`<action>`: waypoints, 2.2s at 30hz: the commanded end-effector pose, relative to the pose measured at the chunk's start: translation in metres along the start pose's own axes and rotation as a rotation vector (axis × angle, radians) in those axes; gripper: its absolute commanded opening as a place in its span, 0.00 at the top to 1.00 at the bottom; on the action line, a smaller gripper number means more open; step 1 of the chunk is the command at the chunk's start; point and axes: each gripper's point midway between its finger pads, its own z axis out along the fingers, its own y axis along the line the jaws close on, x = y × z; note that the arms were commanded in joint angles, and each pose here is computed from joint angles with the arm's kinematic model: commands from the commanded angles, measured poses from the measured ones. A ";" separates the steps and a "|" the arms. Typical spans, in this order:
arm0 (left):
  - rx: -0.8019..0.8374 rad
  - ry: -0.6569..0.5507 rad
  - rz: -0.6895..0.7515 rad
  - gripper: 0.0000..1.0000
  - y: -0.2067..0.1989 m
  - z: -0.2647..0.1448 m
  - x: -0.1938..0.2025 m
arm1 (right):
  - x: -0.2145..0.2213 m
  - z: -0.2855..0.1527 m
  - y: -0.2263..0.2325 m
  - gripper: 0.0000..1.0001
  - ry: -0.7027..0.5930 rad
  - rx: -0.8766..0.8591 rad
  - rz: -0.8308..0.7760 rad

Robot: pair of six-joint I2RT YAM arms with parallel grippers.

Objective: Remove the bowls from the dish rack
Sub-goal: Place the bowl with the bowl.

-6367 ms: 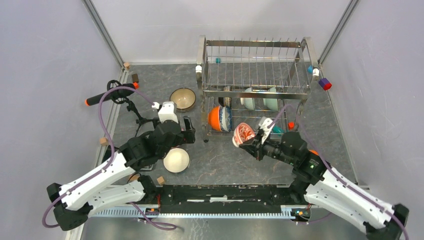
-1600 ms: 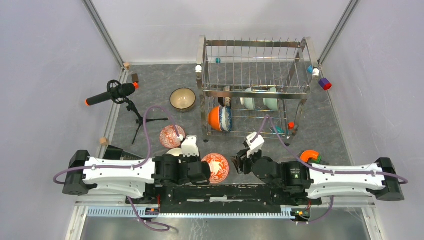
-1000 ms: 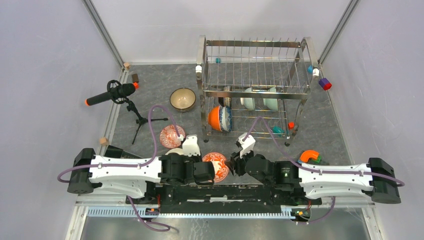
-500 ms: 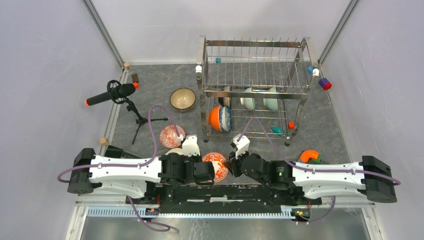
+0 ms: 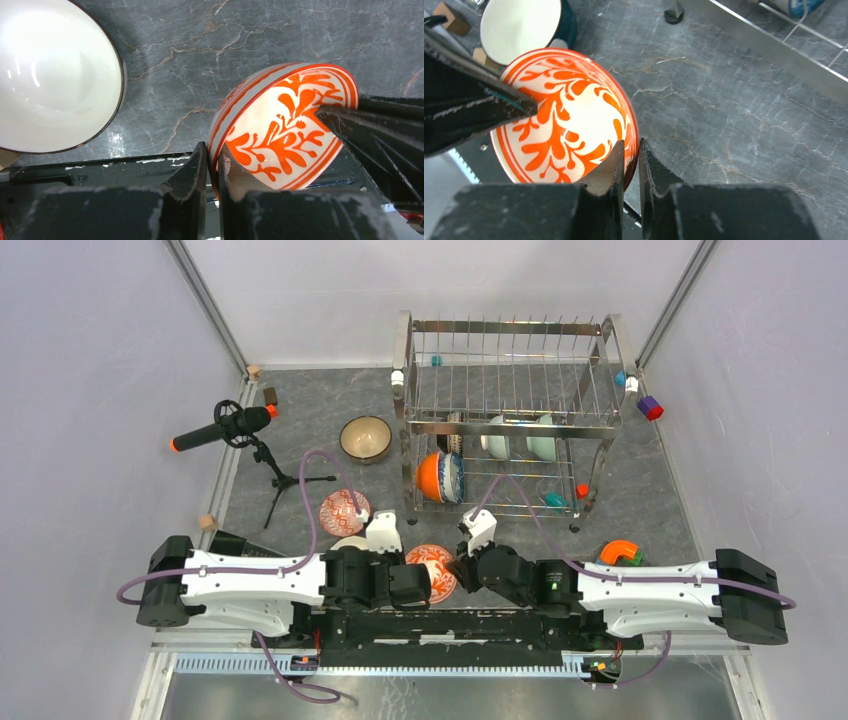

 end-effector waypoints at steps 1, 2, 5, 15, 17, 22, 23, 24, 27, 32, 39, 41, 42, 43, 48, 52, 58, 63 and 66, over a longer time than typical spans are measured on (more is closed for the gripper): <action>0.071 -0.074 -0.087 0.98 -0.028 -0.008 -0.021 | -0.013 0.000 0.006 0.94 -0.020 -0.006 0.015; 0.071 -0.074 -0.079 0.98 -0.028 -0.008 -0.021 | -0.010 0.000 0.003 1.00 -0.008 0.006 0.009; 0.065 -0.074 -0.048 0.96 -0.028 -0.007 -0.021 | -0.010 -0.001 0.001 1.00 -0.005 0.014 0.000; 0.048 -0.078 0.003 0.69 -0.019 -0.006 -0.020 | -0.018 -0.003 -0.004 1.00 -0.023 0.050 0.004; 0.043 -0.074 0.008 0.69 -0.017 -0.006 -0.019 | -0.019 -0.004 -0.004 1.00 -0.030 0.053 0.009; 0.040 -0.052 0.040 0.65 -0.016 -0.004 -0.014 | -0.024 -0.005 -0.007 1.00 -0.047 0.065 0.015; 0.039 -0.046 0.053 0.63 -0.016 -0.004 -0.012 | -0.025 -0.005 -0.007 1.00 -0.046 0.067 0.013; 0.044 -0.037 0.067 0.62 -0.017 -0.003 -0.010 | -0.026 -0.006 -0.006 1.00 -0.049 0.066 0.013; 0.074 0.000 0.108 0.59 -0.023 0.000 0.000 | -0.029 -0.006 -0.006 1.00 -0.053 0.064 0.011; 0.081 0.040 0.147 0.60 -0.027 0.007 0.014 | -0.032 -0.006 -0.004 1.00 -0.059 0.058 0.013; 0.072 0.072 0.181 0.62 -0.028 0.013 0.024 | -0.035 -0.009 -0.003 1.00 -0.074 0.045 0.031; 0.073 0.074 0.179 0.66 -0.027 0.014 0.025 | -0.035 -0.010 -0.004 1.00 -0.079 0.047 0.035; 0.075 0.075 0.179 0.68 -0.027 0.014 0.026 | -0.036 -0.010 -0.004 1.00 -0.082 0.046 0.039; 0.079 0.077 0.176 0.69 -0.027 0.014 0.027 | -0.036 -0.011 -0.004 1.00 -0.084 0.045 0.040; 0.079 0.076 0.174 0.81 -0.025 0.015 0.027 | -0.036 -0.011 -0.004 1.00 -0.087 0.041 0.045; 0.077 0.067 0.172 0.87 -0.025 0.015 0.025 | -0.035 -0.011 -0.004 1.00 -0.087 0.034 0.048; 0.067 0.042 0.157 0.67 -0.024 0.012 0.018 | -0.035 -0.012 -0.004 1.00 -0.089 0.032 0.047; 0.069 0.025 0.144 0.65 -0.022 0.010 0.013 | -0.035 -0.013 -0.005 1.00 -0.092 0.034 0.048; 0.073 0.017 0.141 0.67 -0.022 0.009 0.010 | -0.035 -0.013 -0.005 1.00 -0.092 0.034 0.047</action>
